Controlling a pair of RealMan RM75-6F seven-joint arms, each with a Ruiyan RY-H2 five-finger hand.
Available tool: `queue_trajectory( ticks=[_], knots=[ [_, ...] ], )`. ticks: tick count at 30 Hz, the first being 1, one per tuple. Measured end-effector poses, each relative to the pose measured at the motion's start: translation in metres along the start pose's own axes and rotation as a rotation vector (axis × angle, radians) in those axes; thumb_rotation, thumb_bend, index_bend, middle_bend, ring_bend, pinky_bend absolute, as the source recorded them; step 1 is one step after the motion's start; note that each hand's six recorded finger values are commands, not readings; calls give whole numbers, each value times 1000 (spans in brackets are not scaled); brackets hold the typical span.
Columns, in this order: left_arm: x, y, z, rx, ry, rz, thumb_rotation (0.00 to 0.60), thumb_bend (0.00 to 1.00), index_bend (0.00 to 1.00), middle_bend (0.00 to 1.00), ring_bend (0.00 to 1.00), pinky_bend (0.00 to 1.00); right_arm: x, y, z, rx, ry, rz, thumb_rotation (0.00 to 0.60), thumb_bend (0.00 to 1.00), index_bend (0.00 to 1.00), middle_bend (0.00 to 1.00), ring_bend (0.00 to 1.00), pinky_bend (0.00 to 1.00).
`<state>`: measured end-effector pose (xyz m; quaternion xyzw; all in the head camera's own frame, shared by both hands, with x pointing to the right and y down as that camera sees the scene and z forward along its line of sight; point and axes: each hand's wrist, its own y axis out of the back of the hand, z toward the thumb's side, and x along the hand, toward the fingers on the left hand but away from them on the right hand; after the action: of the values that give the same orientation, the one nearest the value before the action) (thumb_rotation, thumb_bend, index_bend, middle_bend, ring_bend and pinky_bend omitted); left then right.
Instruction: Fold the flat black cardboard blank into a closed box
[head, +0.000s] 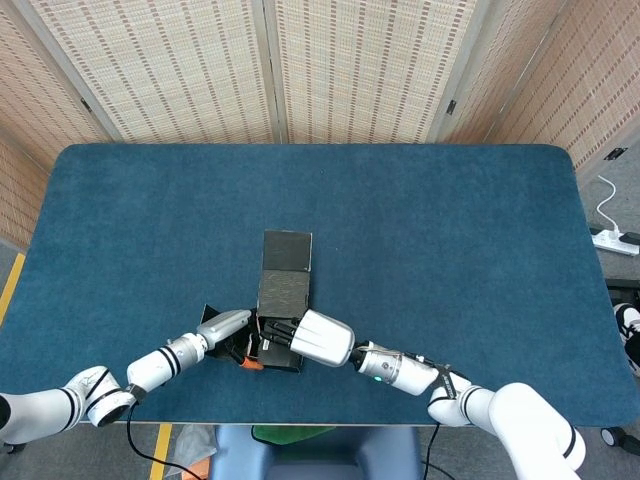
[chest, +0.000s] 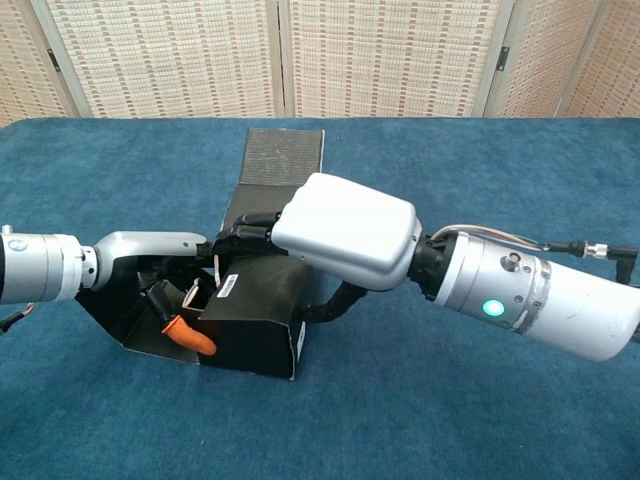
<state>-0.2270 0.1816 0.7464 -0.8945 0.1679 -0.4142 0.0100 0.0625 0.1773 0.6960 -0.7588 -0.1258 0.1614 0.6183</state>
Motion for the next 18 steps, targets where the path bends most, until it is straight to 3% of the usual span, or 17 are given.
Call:
queue_trajectory(
  ticks=[9, 18],
  knots=[
    [0, -1, 1, 4, -1, -3, 600, 190, 56, 143, 329, 435, 2, -6, 6, 15, 24, 18, 600, 81, 438, 439, 729, 1000],
    [-1, -1, 1, -2, -1, -9, 600, 191, 52, 139, 329, 434, 1, -9, 10, 25, 42, 34, 600, 110, 500, 475, 732, 1000]
  ],
)
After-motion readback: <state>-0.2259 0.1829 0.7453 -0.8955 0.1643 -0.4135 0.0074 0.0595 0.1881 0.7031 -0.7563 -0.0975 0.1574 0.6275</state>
